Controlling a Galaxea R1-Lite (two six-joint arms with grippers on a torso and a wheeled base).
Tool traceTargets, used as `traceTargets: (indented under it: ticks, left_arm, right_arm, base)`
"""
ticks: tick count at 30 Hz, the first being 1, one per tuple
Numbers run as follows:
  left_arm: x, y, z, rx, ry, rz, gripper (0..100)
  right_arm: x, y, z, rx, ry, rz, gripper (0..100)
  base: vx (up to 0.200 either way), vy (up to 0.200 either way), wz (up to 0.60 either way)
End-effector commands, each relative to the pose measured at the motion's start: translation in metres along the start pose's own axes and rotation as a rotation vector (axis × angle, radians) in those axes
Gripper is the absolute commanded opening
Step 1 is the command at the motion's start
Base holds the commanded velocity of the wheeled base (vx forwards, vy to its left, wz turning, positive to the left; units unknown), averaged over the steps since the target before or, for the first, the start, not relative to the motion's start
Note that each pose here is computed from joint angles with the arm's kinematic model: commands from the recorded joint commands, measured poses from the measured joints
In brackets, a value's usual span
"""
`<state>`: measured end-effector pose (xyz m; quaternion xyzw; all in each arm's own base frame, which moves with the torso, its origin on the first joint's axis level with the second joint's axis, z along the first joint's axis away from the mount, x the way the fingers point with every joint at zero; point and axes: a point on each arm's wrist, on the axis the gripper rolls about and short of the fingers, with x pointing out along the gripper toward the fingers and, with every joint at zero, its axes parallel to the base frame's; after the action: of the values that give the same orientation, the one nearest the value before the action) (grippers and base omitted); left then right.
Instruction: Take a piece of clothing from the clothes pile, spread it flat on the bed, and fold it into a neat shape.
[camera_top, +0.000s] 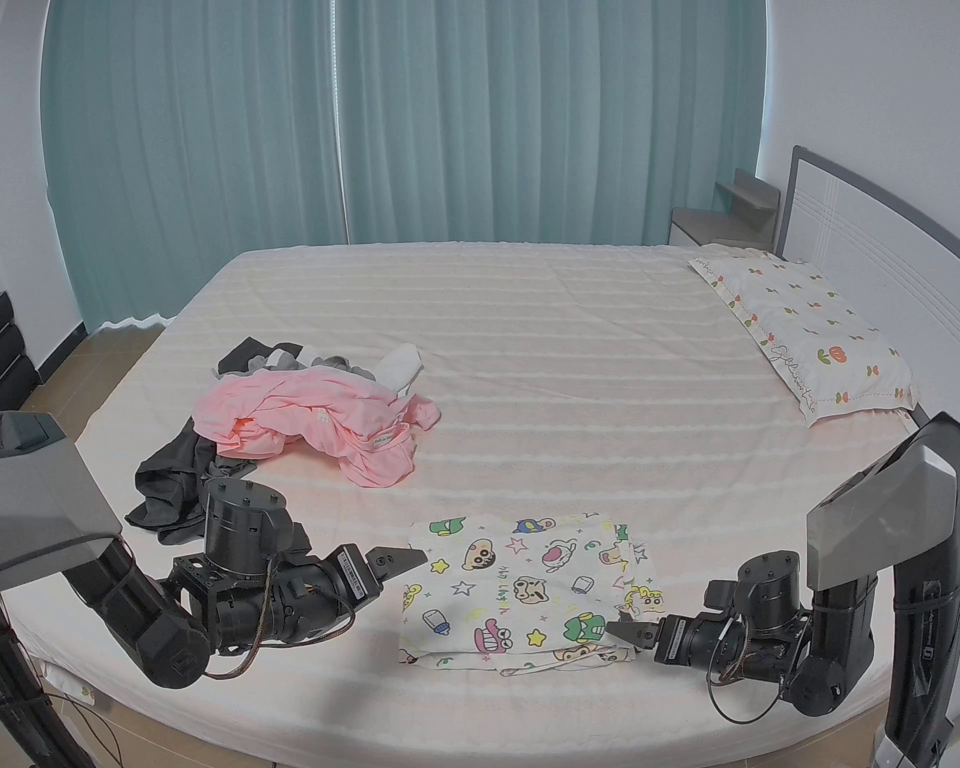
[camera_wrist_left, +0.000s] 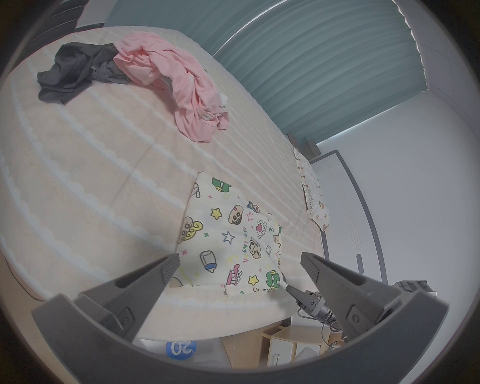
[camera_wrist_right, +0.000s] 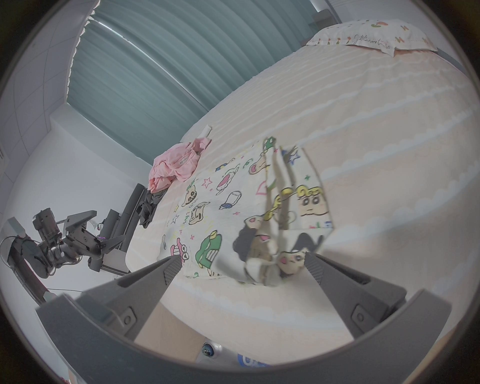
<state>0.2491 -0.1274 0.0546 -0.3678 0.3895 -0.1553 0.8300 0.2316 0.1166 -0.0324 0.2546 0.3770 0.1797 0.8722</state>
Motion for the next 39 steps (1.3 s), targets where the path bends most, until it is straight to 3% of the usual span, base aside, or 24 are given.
traceTargets:
  ticks: [1,18,19,39]
  left_arm:
    - [0.002,0.001,0.000,-0.006,0.003,0.006,100]
    - [0.002,0.002,-0.001,-0.007,0.004,0.007,100]
    - [0.002,0.002,-0.001,-0.007,0.004,0.007,100]
    - [0.002,0.002,-0.001,-0.007,0.005,0.010,100]
  right_arm:
    - [0.010,-0.004,-0.001,-0.001,-0.004,-0.001,100]
    - [0.013,-0.009,0.000,-0.028,-0.010,-0.016,100]
    - [0.014,-0.009,0.000,-0.028,-0.011,-0.015,0]
    - [-0.010,-0.008,-0.007,-0.074,0.007,-0.075,0]
  base:
    - [0.000,0.000,0.00]
    - [0.000,0.000,0.00]
    - [0.000,0.000,0.00]
    - [0.000,0.000,0.00]
